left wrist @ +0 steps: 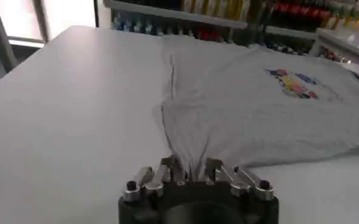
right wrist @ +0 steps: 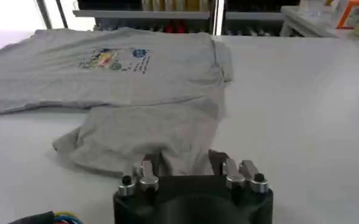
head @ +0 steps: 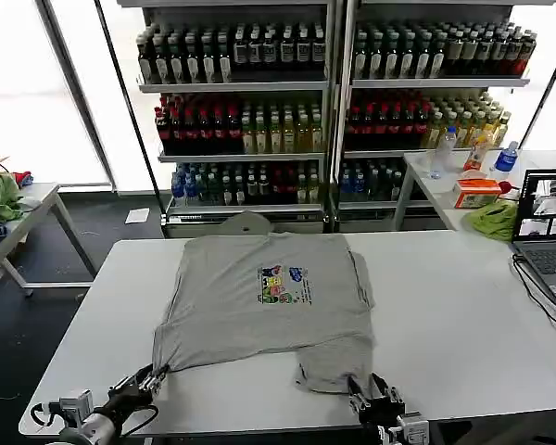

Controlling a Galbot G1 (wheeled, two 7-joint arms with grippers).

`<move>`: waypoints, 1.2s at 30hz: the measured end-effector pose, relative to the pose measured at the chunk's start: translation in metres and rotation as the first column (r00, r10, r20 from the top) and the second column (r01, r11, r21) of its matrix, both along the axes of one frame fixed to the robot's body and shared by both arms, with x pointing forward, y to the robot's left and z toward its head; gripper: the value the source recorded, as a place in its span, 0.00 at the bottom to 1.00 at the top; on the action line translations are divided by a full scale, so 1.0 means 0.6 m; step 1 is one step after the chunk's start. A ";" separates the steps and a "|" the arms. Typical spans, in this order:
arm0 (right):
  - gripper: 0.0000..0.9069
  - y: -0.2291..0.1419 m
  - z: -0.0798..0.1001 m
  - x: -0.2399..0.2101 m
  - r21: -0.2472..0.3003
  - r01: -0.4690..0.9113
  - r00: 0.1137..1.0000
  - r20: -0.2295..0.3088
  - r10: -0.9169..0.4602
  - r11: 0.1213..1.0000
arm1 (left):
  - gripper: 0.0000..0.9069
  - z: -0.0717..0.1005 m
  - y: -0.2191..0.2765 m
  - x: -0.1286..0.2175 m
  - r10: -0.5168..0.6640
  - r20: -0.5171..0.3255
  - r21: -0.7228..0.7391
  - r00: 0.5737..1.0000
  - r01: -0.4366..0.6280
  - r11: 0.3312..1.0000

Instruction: Fold and organize the clothes.

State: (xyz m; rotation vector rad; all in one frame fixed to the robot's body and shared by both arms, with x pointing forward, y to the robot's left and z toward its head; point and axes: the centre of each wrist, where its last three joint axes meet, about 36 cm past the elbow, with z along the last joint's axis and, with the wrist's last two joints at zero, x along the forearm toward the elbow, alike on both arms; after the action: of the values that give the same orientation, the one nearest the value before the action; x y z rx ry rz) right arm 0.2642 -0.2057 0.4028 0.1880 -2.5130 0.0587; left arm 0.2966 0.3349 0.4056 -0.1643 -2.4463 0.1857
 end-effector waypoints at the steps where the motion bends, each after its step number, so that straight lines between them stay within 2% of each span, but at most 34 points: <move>1: 0.00 0.000 -0.001 0.000 0.001 -0.001 1.000 0.000 0.001 1.000 | 0.00 -0.001 0.000 0.000 0.000 -0.002 0.000 1.000 0.000 1.000; 9: 0.00 -0.006 0.002 -0.007 0.016 -0.007 1.000 0.012 0.007 1.000 | 0.00 -0.003 -0.001 -0.003 0.003 -0.002 -0.009 1.000 -0.003 1.000; 15: 0.00 -0.015 0.018 -0.026 0.030 -0.019 0.999 0.029 0.018 0.999 | 0.00 0.006 -0.003 -0.012 0.012 0.002 -0.009 1.000 -0.012 1.000; 25: 0.00 -0.031 0.055 -0.069 0.047 -0.041 0.998 0.049 0.038 0.998 | 0.01 0.042 -0.012 -0.047 0.021 0.013 -0.011 1.000 -0.021 1.000; 36: 0.00 -0.037 0.084 -0.117 0.079 -0.095 0.995 0.037 0.092 0.992 | 0.01 0.083 0.000 -0.102 0.045 0.004 0.008 0.999 -0.045 0.999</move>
State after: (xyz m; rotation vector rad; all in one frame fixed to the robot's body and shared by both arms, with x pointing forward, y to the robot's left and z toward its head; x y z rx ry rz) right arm 0.1940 -0.2281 0.4533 0.3405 -2.5409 -0.0012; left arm 0.2356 0.3352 0.4554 -0.1062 -2.4552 0.1955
